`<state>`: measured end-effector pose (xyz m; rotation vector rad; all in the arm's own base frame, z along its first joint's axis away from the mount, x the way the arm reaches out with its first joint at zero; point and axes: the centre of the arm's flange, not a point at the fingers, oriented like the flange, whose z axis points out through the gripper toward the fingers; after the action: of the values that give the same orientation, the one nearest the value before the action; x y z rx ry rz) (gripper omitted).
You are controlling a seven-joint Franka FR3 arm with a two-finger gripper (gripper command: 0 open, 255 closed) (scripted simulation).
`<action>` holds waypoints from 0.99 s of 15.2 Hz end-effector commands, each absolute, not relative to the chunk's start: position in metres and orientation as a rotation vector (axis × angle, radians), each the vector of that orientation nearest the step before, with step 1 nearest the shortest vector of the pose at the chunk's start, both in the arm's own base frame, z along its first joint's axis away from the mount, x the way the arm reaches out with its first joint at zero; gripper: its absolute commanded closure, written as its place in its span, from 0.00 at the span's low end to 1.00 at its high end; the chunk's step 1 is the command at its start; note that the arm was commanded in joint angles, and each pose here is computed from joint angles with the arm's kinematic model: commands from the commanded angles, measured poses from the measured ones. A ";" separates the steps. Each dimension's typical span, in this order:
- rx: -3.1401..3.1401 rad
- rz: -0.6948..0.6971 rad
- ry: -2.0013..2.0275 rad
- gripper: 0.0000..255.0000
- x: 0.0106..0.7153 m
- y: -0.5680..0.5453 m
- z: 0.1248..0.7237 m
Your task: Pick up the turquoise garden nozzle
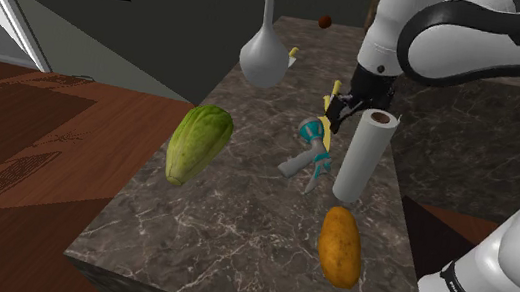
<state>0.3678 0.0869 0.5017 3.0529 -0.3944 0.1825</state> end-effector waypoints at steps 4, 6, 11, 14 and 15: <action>3.034 0.232 -0.669 0.00 0.411 0.111 0.462; 3.029 0.238 -0.704 0.00 0.417 0.114 0.452; 3.029 0.238 -0.704 0.00 0.417 0.114 0.426; 3.029 0.238 -0.704 0.00 0.417 0.114 0.417; 3.029 0.238 -0.705 1.00 0.417 0.114 0.417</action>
<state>0.4171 0.1143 0.4179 3.0290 -0.7045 0.2372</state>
